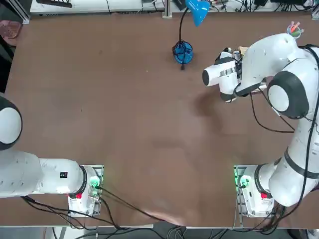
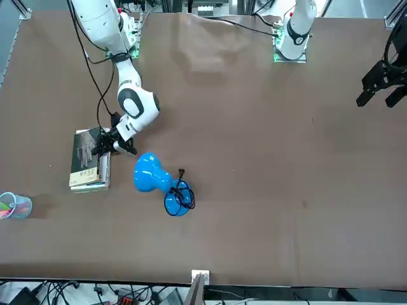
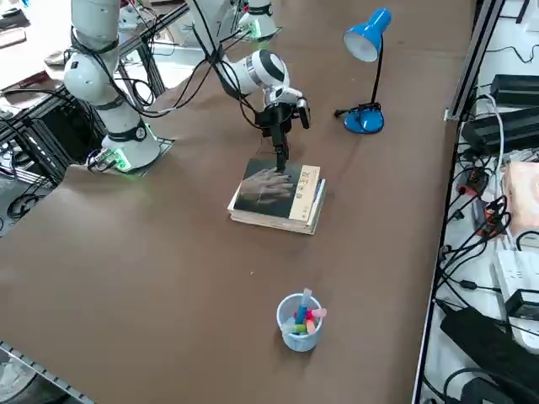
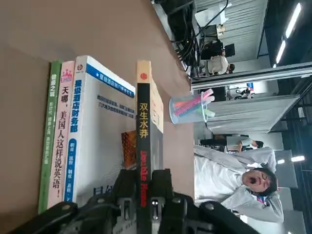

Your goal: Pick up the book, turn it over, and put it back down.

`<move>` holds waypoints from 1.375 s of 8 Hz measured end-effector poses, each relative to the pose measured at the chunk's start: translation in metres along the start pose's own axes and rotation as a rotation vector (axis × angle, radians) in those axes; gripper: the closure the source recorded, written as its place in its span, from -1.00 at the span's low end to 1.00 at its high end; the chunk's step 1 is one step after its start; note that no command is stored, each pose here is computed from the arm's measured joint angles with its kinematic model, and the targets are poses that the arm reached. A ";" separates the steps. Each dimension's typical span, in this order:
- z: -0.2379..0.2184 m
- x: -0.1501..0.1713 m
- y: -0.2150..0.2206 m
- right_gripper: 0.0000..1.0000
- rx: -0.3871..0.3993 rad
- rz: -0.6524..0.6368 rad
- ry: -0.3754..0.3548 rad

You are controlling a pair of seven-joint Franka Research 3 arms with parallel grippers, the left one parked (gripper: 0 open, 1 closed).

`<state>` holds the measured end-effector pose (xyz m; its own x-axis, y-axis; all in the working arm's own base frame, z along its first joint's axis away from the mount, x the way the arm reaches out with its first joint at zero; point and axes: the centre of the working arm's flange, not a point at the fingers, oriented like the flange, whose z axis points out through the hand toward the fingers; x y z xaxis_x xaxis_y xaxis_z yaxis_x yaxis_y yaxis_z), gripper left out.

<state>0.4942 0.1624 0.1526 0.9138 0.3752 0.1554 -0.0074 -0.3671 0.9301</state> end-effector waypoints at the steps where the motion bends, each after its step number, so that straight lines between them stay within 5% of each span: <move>1: 0.000 0.000 0.000 0.77 0.000 0.000 0.000; 5: 0.002 -0.001 -0.003 0.67 -0.005 -0.006 0.003; 7: 0.003 -0.002 -0.004 0.35 -0.008 -0.008 0.003; 10: 0.004 0.000 -0.001 -0.88 -0.014 -0.003 0.008; 11: 0.004 0.002 0.001 -1.00 -0.016 0.001 0.008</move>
<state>0.4976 0.1593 0.1523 0.9104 0.3819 0.1593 -0.0152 -0.3538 0.9352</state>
